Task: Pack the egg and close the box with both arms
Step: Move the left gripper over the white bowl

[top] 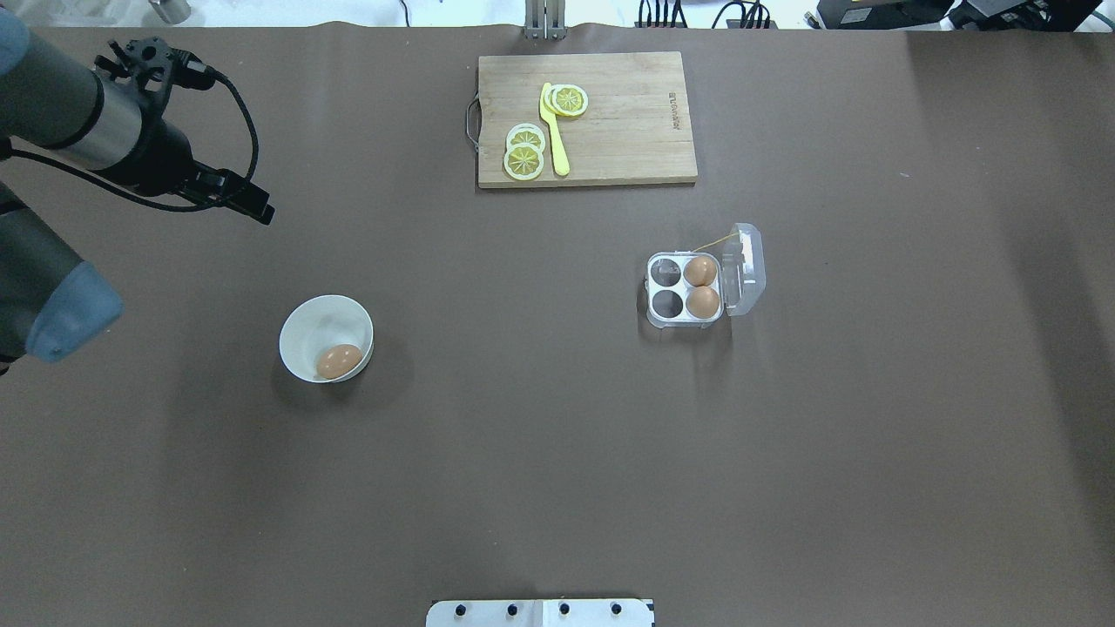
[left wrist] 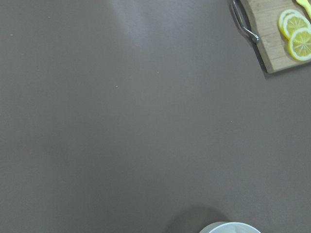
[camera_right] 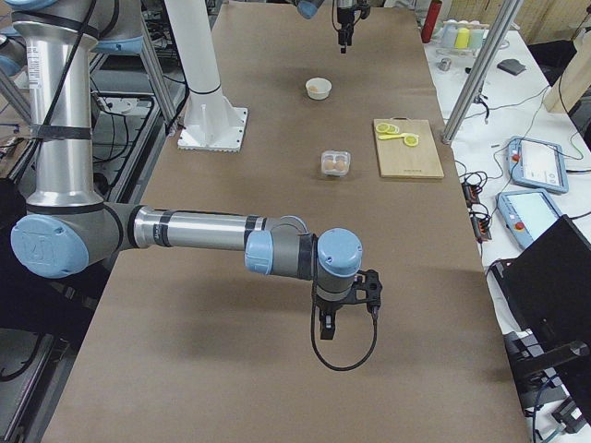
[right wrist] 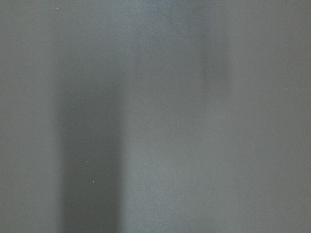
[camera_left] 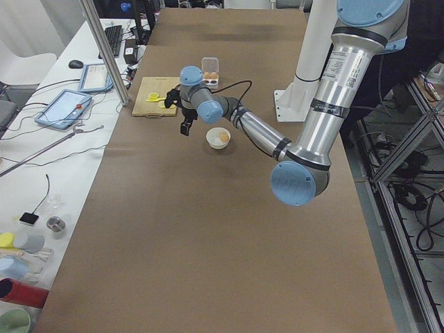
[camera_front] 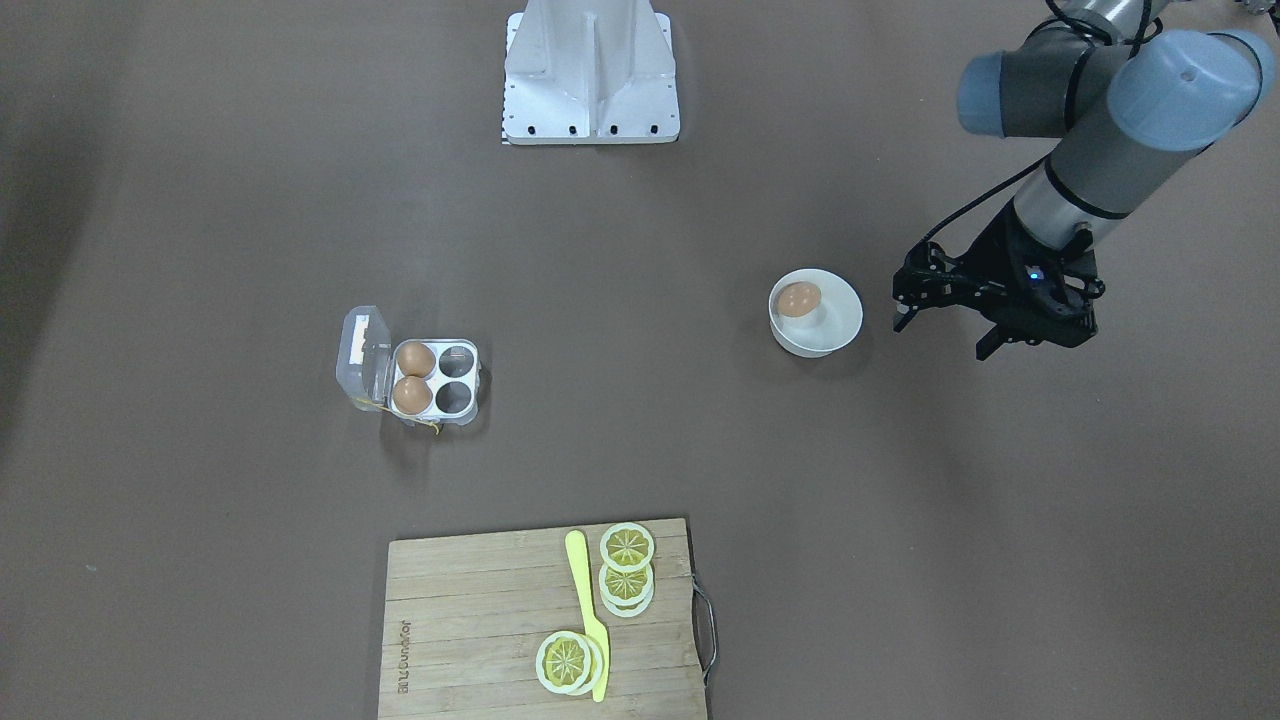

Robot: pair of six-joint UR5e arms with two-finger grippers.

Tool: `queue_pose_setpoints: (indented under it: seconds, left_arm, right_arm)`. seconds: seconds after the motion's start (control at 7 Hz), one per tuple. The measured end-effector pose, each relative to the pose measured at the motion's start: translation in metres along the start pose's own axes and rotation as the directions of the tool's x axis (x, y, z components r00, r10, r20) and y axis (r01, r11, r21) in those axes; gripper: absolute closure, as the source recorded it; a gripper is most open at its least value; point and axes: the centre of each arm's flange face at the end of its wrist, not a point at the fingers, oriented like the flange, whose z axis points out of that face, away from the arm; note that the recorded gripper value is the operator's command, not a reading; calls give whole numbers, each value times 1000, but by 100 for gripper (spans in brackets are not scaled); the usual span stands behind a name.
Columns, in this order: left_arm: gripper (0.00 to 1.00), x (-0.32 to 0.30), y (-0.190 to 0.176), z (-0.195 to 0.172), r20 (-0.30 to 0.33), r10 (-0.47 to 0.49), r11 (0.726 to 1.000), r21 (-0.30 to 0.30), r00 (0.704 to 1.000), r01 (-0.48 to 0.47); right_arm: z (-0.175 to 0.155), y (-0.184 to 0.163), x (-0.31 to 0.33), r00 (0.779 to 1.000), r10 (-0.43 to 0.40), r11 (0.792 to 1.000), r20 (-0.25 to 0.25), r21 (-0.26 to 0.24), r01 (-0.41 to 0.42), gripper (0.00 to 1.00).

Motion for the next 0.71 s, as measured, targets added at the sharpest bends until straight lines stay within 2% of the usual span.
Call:
queue_pose_setpoints:
  seconds: [0.29,0.71]
  left_arm:
    - [2,10,3,14,16,51,999,6,999,-51]
    - [2,22,15,31,2,166,986,-12,986,-166]
  right_arm:
    - [-7,-10,-6,1000,-15,1000,1,13,15,0]
    - [-5,-9,-4,1000,-12,1000,2,10,12,0]
